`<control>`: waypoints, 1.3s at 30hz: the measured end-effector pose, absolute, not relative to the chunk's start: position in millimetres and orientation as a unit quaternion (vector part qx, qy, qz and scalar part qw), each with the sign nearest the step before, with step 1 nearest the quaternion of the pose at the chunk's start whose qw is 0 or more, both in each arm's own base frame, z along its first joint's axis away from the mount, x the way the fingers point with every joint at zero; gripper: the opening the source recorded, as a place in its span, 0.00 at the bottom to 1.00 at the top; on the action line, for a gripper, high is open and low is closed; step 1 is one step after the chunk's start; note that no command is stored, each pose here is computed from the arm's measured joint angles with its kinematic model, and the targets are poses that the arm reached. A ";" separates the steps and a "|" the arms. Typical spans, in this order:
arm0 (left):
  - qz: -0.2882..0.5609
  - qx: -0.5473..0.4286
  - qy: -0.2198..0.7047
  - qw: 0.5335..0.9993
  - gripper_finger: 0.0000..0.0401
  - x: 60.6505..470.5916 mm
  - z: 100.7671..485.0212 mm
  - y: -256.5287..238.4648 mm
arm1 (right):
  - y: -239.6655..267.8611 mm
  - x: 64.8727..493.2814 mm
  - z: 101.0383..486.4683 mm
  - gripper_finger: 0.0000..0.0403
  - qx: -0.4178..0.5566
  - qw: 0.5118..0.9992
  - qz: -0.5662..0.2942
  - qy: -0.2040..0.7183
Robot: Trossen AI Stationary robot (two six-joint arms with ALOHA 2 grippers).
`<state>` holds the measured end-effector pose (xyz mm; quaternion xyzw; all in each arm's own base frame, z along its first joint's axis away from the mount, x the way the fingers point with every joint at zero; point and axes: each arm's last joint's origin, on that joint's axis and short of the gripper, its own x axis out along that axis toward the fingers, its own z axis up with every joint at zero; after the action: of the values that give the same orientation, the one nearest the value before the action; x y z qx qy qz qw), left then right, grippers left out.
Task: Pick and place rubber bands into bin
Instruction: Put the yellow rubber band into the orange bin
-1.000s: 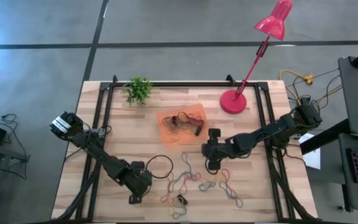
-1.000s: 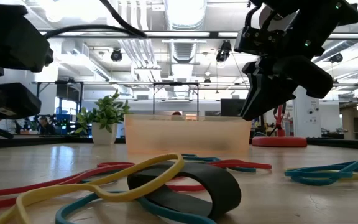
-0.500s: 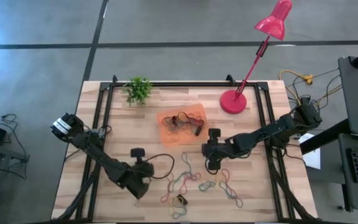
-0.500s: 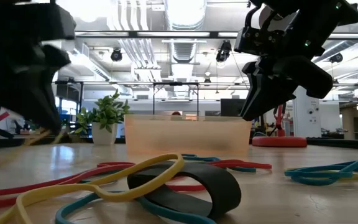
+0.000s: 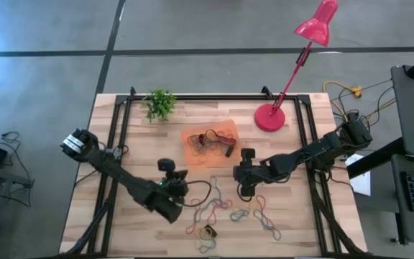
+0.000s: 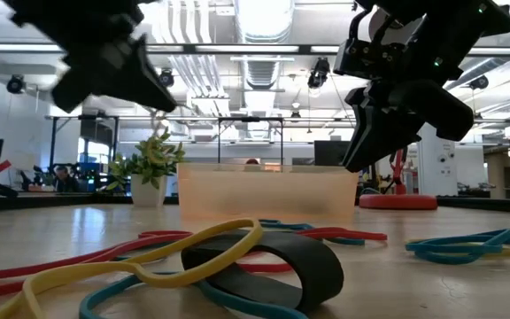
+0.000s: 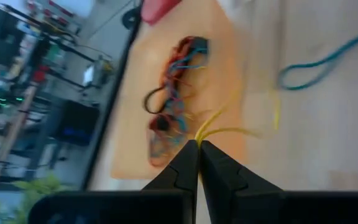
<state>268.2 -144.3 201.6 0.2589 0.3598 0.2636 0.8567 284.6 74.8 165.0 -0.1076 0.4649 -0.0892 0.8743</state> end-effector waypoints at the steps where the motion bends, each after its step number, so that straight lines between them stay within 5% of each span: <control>1: 0.272 0.269 0.361 0.851 0.00 271.1 202.6 -139.3 | 74.8 284.6 165.0 0.14 -0.108 0.874 -0.089 0.465; 10: 0.314 0.306 0.375 0.817 0.00 302.5 211.9 -89.4 | 74.8 284.6 164.9 0.14 -0.108 0.874 -0.089 0.465; 27: 0.265 0.237 0.411 0.840 0.00 334.4 215.5 4.7 | 74.7 284.3 164.5 0.14 -0.108 0.873 -0.089 0.467; 39: 0.247 0.241 0.416 0.842 0.25 334.7 215.2 5.2 | 73.2 279.6 158.2 0.14 -0.081 0.870 -0.107 0.474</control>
<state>334.7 5.2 215.2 0.2408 0.4155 0.2470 0.8416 279.6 73.2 158.2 -0.0811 0.4739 -0.1069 0.8703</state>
